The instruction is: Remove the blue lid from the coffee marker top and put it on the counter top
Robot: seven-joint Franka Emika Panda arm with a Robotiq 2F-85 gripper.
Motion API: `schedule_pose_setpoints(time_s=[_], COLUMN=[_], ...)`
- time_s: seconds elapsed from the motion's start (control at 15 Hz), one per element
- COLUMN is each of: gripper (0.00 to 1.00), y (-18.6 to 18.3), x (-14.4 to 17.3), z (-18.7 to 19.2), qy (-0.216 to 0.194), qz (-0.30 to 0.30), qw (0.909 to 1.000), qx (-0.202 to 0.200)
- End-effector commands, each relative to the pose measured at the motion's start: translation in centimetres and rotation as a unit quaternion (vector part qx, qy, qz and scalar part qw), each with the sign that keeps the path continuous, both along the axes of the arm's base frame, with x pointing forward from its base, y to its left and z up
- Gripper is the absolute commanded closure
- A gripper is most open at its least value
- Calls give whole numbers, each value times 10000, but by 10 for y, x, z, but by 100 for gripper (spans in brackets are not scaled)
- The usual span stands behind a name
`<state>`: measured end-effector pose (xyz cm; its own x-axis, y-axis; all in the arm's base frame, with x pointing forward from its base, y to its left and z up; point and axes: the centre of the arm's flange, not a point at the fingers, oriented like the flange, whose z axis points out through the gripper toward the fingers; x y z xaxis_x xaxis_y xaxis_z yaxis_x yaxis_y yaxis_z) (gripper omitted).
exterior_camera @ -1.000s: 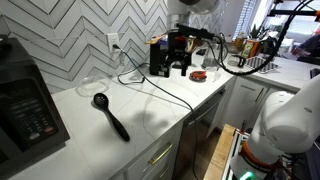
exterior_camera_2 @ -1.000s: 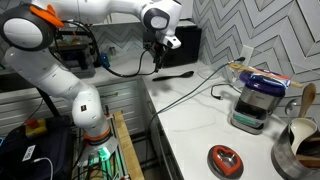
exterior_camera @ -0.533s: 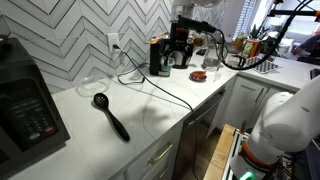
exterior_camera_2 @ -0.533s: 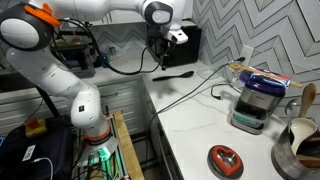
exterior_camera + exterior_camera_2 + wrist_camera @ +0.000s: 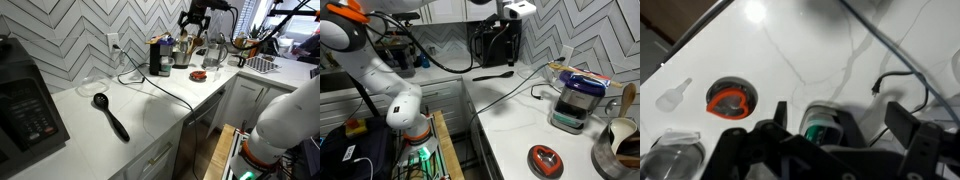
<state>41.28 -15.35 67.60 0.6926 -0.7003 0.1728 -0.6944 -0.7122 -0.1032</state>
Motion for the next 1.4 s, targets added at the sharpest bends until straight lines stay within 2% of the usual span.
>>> schedule_pose_setpoints(time_s=[0.0, 0.2, 0.33, 0.4, 0.67, 0.73, 0.8, 0.93, 1.13, 1.2, 1.27, 1.33], gripper=[0, 0, 0, 0, 0, 0, 0, 0, 0, 0, 0, 0], y=[-47, -75, -82, -72, -80, -85, -98, -117, -152, -162, -170, -170], x=[26, 52, 73, 49, 71, 75, 80, 83, 88, 92, 94, 94], z=[14, 16, 10, 7, -1, -3, -6, -10, -6, -7, -10, -13], qy=[-47, -79, -27, -119, -73, 24, 209, 428, 920, 1154, 1273, 1297], qz=[-368, -767, -1033, -769, -911, -881, -771, -339, -68, -245, -636, -779], qw=[9945, 9813, 9821, 9849, 9839, 9861, 9906, 9959, 9956, 9930, 9898, 9884], qx=[-982, -1764, -1575, -1544, -1538, -1407, -1112, -718, -143, -12, -97, -161])
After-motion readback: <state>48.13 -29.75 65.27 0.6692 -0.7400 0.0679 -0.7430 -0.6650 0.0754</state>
